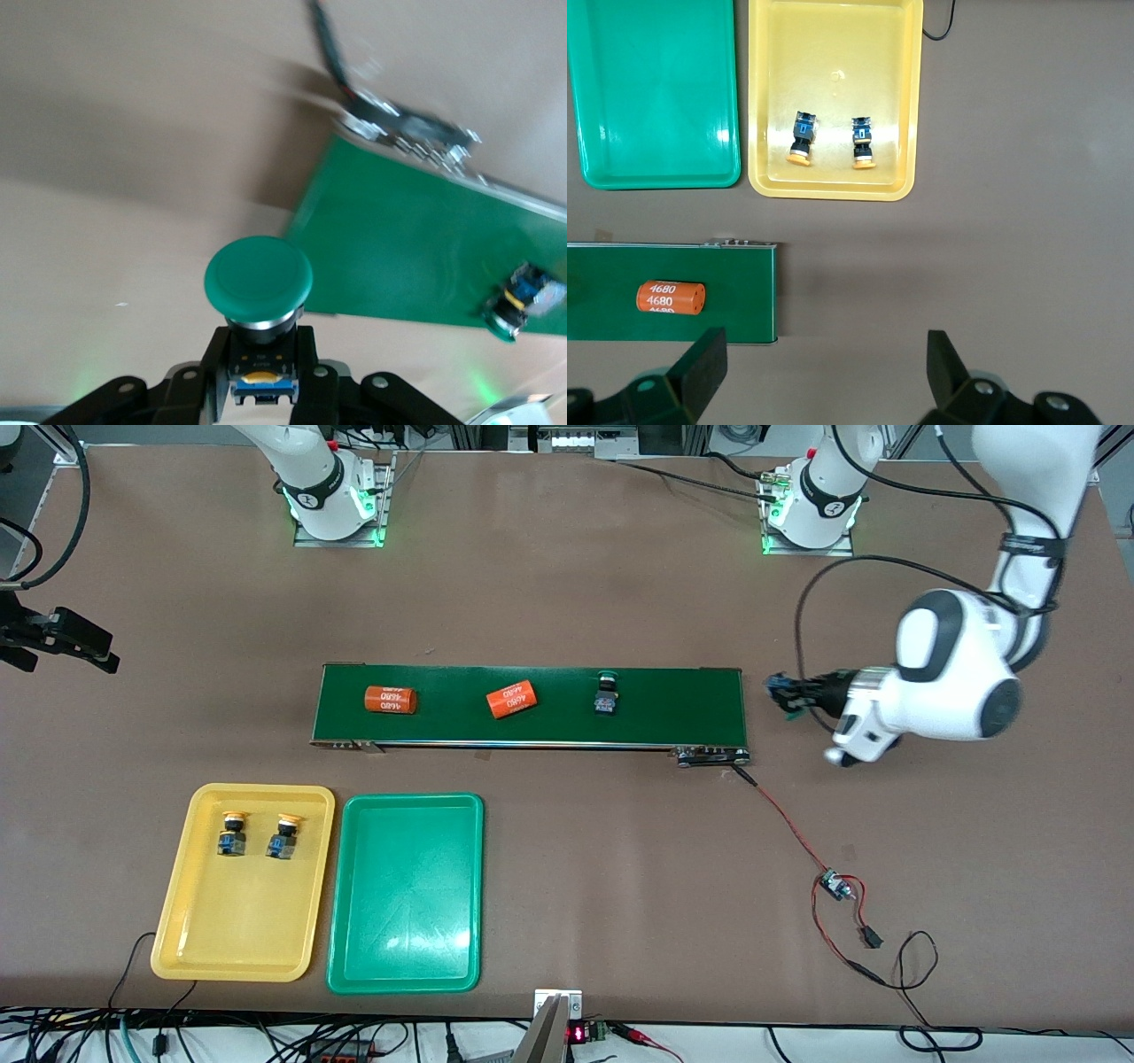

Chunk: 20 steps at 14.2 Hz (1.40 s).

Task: Sort buttons by color to trays
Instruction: 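Carry the green-capped button onto the belt and open the left gripper, then reach the right gripper to the green button while the left gripper withdraws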

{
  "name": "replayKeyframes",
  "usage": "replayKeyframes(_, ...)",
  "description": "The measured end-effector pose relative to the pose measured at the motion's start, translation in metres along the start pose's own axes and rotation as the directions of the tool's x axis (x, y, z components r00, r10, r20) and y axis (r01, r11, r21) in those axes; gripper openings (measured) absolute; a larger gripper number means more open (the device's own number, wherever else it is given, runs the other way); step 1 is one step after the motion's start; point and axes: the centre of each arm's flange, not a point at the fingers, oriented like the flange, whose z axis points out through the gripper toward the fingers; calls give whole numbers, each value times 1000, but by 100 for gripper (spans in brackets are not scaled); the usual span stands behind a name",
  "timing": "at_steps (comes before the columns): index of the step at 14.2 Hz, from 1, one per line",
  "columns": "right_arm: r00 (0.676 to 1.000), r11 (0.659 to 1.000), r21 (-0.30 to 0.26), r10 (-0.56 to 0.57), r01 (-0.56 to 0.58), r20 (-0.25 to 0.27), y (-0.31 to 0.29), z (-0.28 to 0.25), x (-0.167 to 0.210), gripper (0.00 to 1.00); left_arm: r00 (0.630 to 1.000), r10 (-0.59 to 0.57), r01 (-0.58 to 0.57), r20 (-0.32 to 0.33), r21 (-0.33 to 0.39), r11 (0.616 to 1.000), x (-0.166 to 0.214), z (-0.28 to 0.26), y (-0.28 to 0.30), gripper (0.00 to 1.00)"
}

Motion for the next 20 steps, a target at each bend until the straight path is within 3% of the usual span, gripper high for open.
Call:
replayKeyframes(3,1000,1000,0,1,-1,8,1,4,1,100,992,128,-127,-19,38,991,-21,38,60,33)
replayKeyframes(6,1000,1000,-1,3,-3,16,2,8,2,100,961,272,-270,-55,43,962,-17,59,77,33)
replayKeyframes(10,1000,1000,-1,7,-7,16,3,8,2,100,928,371,-369,-29,64,927,-26,83,95,37)
replayKeyframes(14,1000,1000,4,10,-10,14,3,9,3,100,923,382,-378,-48,65,923,-27,78,100,69)
replayKeyframes(16,1000,1000,4,9,-9,23,3,14,5,100,920,380,-376,-97,58,925,-26,52,101,93)
replayKeyframes(17,999,1000,4,9,-9,34,2,20,7,100,919,374,-370,-126,56,928,-27,34,98,99)
replayKeyframes(20,998,1000,2,3,-4,67,-3,39,14,100,934,323,-318,-151,60,946,-28,-21,65,100)
